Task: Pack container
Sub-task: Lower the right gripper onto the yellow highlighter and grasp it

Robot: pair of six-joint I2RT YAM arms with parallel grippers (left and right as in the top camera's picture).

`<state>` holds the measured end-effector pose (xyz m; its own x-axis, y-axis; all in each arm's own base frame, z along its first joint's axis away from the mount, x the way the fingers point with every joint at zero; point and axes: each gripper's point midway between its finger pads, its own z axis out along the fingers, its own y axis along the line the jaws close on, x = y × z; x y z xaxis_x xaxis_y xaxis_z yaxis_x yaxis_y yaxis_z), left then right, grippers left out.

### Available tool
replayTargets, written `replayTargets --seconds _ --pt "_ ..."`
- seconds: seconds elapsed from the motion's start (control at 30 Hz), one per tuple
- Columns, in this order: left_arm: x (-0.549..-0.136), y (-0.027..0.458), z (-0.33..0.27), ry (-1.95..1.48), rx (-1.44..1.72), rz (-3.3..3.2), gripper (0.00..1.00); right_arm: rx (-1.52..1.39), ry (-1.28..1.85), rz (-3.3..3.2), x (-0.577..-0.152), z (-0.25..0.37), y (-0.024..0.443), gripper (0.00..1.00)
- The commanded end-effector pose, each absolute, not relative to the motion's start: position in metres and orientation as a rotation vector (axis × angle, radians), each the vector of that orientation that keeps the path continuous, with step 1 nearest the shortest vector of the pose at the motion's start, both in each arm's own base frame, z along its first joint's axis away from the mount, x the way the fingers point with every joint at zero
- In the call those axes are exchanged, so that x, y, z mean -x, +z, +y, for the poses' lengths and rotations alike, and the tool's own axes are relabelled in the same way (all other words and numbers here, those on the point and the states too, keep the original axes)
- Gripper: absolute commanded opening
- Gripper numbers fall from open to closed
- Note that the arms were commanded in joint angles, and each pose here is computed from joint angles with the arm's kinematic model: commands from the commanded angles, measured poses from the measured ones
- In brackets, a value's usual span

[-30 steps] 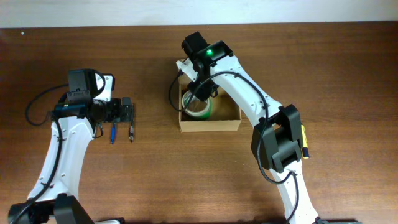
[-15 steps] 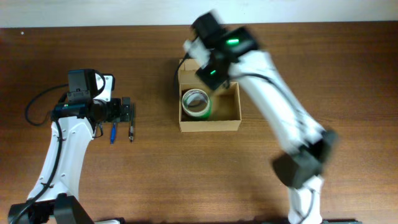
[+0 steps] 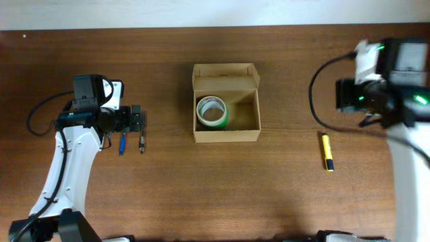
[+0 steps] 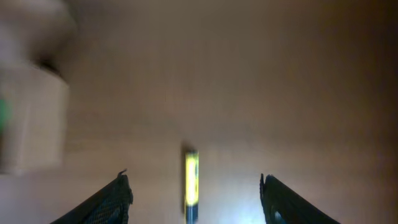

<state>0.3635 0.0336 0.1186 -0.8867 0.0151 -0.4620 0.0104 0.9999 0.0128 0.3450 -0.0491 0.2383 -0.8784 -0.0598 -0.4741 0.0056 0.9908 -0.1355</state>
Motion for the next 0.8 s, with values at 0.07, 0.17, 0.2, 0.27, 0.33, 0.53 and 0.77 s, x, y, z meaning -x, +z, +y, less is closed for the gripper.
replayTargets --seconds 0.07,0.17,0.2,0.27,0.33,0.53,0.77 --pt "-0.368 0.123 0.033 0.007 -0.04 2.65 0.99 -0.001 -0.152 2.831 -0.331 -0.061 0.151 0.7" --pt "-0.368 0.123 0.033 0.007 -0.04 2.65 0.99 0.109 -0.155 2.898 -0.327 -0.062 0.12 0.74" --pt "-0.368 0.123 0.033 0.007 -0.04 2.65 0.99 0.099 -0.149 2.926 -0.329 -0.065 0.104 0.78" --pt "-0.368 0.123 0.033 0.007 -0.04 2.65 0.99 0.101 -0.142 2.973 -0.328 -0.066 0.09 0.79" --pt "-0.368 0.123 0.033 0.007 -0.04 2.65 0.99 0.102 -0.127 3.026 -0.325 -0.065 0.074 0.78" --pt "-0.368 0.123 0.033 0.007 -0.04 2.65 0.99 0.098 -0.086 3.149 -0.318 -0.063 0.037 0.72" --pt "-0.368 0.123 0.033 0.007 -0.04 2.65 0.99 0.068 -0.087 3.188 -0.313 -0.067 0.026 0.7"
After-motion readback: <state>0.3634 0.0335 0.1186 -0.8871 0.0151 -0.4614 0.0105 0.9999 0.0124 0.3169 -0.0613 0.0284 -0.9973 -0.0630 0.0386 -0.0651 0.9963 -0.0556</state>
